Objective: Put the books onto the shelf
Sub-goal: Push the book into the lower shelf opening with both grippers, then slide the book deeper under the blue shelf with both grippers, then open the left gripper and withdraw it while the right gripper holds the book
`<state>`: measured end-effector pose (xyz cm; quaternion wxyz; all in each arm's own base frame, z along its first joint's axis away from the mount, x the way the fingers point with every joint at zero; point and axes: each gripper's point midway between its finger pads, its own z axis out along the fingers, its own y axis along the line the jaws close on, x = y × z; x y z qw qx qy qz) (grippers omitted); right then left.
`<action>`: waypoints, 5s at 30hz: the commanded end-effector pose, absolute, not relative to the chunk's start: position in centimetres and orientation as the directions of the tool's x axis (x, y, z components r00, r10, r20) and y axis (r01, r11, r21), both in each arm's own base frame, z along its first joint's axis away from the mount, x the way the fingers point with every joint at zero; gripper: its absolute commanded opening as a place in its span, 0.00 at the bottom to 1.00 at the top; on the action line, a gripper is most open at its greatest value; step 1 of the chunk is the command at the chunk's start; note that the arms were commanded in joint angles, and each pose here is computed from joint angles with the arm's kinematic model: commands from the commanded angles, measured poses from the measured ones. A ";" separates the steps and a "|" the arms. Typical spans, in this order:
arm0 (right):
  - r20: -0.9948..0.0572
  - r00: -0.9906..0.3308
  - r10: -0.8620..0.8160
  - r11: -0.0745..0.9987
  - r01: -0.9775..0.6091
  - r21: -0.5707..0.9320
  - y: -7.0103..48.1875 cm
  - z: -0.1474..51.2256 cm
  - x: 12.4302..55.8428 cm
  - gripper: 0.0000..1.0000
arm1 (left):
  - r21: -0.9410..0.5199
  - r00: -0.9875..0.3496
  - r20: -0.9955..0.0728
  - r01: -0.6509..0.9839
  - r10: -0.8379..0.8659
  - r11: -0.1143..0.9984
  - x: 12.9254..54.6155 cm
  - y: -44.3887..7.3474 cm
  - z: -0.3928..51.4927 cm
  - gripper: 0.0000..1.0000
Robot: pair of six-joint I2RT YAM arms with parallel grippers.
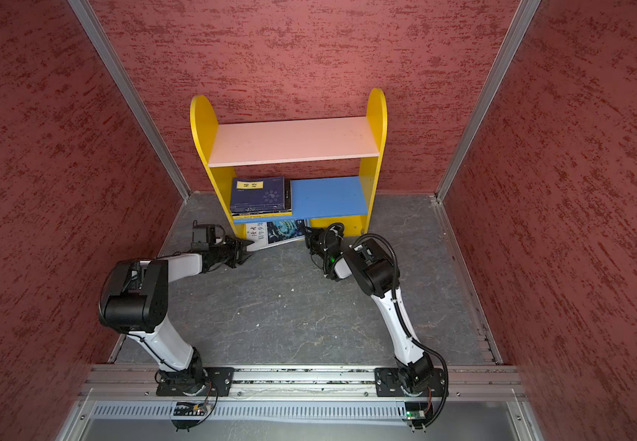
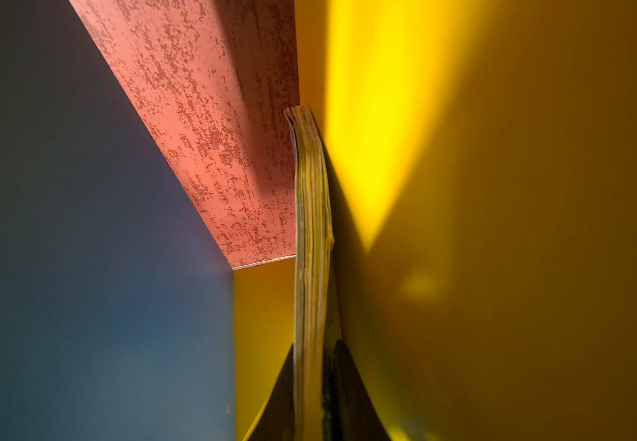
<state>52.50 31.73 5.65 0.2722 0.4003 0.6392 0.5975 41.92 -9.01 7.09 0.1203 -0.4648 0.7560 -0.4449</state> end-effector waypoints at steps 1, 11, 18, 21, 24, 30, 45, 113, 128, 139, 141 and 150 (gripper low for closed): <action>0.145 -0.550 0.823 -0.080 0.141 0.987 32.1 9.1 53.0 0.18 | -0.750 -0.508 0.237 -0.638 -0.828 0.176 41.7 -8.7 5.3 0.45; 0.157 -0.569 0.807 -0.079 0.160 0.984 32.2 9.2 52.2 0.20 | -0.734 -0.506 0.228 -0.651 -0.832 0.194 43.0 -9.4 4.1 0.45; 0.164 -0.576 0.801 -0.073 0.177 0.982 32.1 9.0 51.7 0.23 | -0.748 -0.485 0.201 -0.637 -0.851 0.187 44.4 -9.1 3.2 0.31; 0.160 -0.595 0.788 -0.063 0.181 0.981 32.2 9.1 51.9 0.26 | -0.749 -0.475 0.184 -0.635 -0.861 0.190 44.8 -8.7 3.1 0.30; 0.133 -0.637 0.759 -0.024 0.177 0.984 32.6 9.1 52.0 0.33 | -0.755 -0.469 0.179 -0.629 -0.865 0.184 45.3 -8.6 3.0 0.25; 0.057 -0.702 0.710 0.096 0.177 0.980 32.4 8.7 51.3 0.37 | -0.774 -0.455 0.178 -0.612 -0.873 0.162 46.4 -8.5 3.3 0.17; -0.019 -0.763 0.646 0.218 0.161 0.962 30.9 8.0 50.3 0.34 | -0.795 -0.447 0.172 -0.590 -0.878 0.144 47.3 -8.5 4.1 0.03; -0.084 -0.737 0.671 0.284 0.151 0.947 31.4 8.1 53.3 0.09 | -0.782 -0.394 0.140 -0.606 -0.908 0.142 46.3 -7.5 5.1 0.12; -0.070 -0.775 0.628 0.304 0.162 0.939 33.1 6.9 52.5 0.08 | -0.747 -0.468 -0.043 -0.572 -0.883 0.339 39.9 -5.5 8.2 0.43; -0.064 -0.809 0.584 0.307 0.148 0.940 33.4 6.7 51.5 0.08 | -0.707 -0.300 -0.108 -0.647 -0.948 0.285 35.2 2.3 8.8 0.44; -0.067 -0.812 0.579 0.310 0.144 0.940 33.3 6.8 51.3 0.07 | -0.707 -0.300 -0.116 -0.645 -0.947 0.291 35.4 2.6 9.0 0.44; -0.072 -0.792 0.607 0.310 0.152 0.939 31.9 7.0 50.6 0.06 | -0.709 -0.301 -0.096 -0.648 -0.949 0.277 35.7 2.4 8.4 0.44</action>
